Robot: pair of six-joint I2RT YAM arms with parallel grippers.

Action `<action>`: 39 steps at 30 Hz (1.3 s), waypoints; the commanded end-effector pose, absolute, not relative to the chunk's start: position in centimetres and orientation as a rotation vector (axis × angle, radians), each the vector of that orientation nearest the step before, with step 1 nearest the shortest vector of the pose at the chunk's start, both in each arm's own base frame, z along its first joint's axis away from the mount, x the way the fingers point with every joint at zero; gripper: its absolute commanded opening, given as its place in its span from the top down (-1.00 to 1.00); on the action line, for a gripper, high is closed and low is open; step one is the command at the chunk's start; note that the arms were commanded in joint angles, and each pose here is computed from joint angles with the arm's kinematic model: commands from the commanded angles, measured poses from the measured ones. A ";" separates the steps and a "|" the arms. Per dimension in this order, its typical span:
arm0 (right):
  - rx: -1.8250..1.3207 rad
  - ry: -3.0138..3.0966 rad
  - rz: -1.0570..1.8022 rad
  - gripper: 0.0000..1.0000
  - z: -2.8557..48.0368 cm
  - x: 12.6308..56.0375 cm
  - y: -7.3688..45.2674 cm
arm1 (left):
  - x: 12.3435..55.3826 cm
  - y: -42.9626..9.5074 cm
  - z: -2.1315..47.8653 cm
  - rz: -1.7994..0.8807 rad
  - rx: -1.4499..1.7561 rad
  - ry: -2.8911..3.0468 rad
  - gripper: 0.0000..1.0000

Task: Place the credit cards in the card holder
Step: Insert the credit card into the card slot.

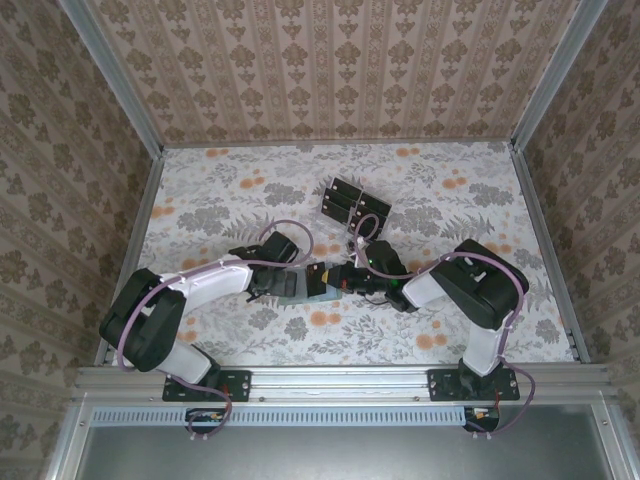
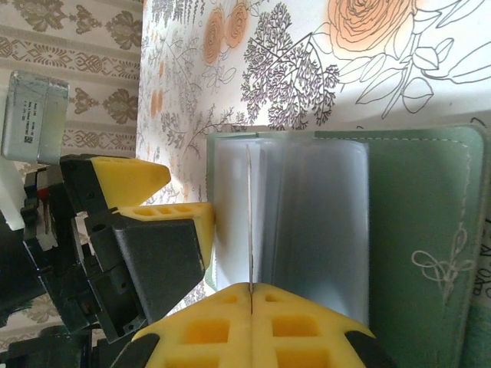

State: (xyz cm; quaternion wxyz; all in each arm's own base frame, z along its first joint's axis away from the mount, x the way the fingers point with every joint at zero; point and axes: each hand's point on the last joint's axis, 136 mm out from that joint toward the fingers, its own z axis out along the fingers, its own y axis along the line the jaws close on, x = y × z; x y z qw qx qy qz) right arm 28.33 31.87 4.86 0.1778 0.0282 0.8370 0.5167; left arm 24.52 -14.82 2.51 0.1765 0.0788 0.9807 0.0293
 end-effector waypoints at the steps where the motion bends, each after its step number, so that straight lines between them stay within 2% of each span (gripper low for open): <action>1: 0.077 2.348 1.499 1.00 5.0 28.6 32.2 | 24.2 -14.0 1.9 0.132 0.229 2.789 -1.00; 39: 0.088 2.372 1.563 1.00 3.6 28.1 32.6 | 24.1 -14.0 1.6 0.131 0.222 2.795 -0.99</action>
